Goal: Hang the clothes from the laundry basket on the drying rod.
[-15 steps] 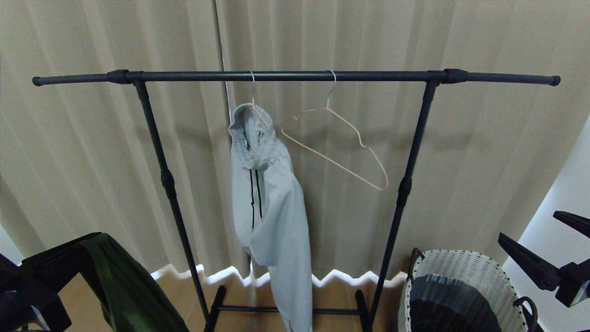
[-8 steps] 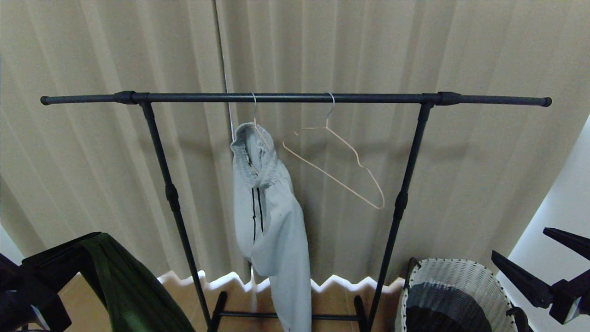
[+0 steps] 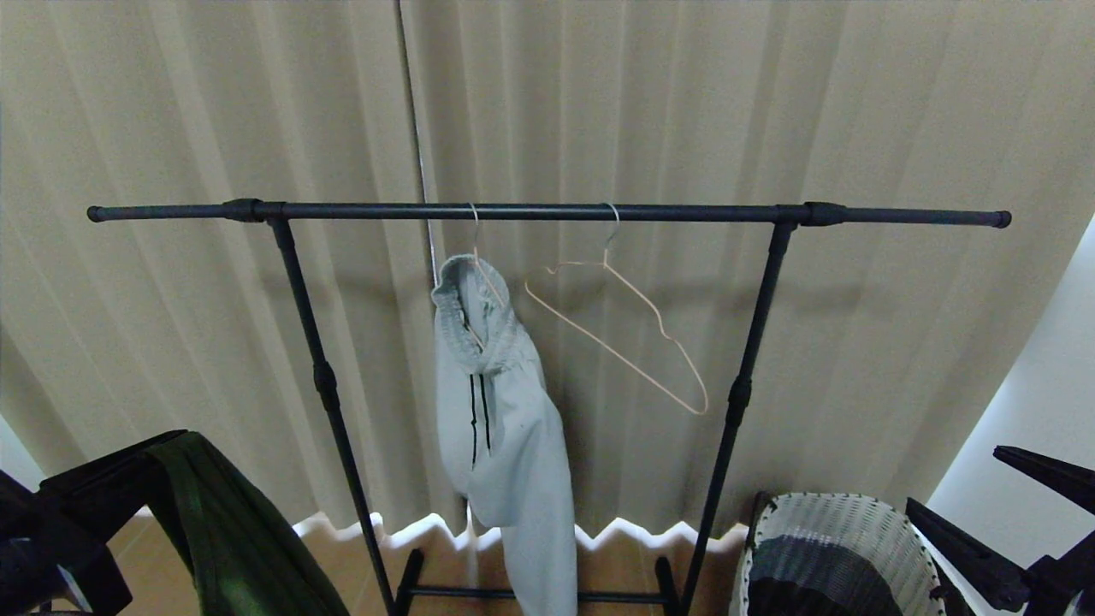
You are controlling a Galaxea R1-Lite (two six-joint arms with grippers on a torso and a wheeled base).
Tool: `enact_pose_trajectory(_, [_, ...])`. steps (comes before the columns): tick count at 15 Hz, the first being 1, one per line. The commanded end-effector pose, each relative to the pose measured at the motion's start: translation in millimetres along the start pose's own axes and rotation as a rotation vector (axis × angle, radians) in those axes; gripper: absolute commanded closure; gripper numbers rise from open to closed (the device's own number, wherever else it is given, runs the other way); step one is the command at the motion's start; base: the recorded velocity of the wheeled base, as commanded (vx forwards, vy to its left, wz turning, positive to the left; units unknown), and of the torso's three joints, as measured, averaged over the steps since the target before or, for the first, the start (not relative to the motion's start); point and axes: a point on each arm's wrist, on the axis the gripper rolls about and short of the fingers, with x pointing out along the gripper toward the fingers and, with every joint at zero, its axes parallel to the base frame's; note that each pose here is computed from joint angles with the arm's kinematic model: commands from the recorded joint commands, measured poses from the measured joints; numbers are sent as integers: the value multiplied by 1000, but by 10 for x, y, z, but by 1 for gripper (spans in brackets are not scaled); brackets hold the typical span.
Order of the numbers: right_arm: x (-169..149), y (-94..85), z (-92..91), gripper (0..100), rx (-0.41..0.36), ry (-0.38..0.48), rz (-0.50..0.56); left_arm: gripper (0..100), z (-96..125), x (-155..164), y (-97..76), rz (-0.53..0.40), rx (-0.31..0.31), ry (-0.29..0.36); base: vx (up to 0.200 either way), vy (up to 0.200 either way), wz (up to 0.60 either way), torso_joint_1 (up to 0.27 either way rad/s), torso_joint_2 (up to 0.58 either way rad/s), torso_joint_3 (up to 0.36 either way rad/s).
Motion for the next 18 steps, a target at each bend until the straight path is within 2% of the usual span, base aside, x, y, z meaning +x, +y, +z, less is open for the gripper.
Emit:
enact_pose_trajectory(1, [-21, 9, -29, 0, -11, 5, -1, 100, -1, 3, 0, -1, 0, 1, 0, 0, 0, 0, 0, 0])
enact_pose_trajectory(9, [-64, 9, -24, 0, -13, -12, -9, 100, -13, -7, -7, -5, 5, 0, 0, 0, 0, 0, 0, 0])
enact_pose_trajectory(11, [-77, 14, -37, 0, -15, -12, -9, 100, -4, -10, -11, -34, 1, -12, 0, 0, 0, 0, 0, 0])
enact_pose_trajectory(13, [-91, 13, -20, 0, -17, -26, -15, 100, -10, -48, -1, -23, -1, -22, 0, 0, 0, 0, 0, 0])
enact_pose_trajectory(16, [-125, 19, -34, 0, -22, -32, -20, 100, -10, -57, 20, -3, -10, -21, 0, 0, 0, 175, -360, -181])
enact_pose_trajectory(18, [-79, -25, 62, 0, -22, -37, -43, 100, -14, -52, 25, 0, -12, -17, 0, 0, 0, 115, -195, -100])
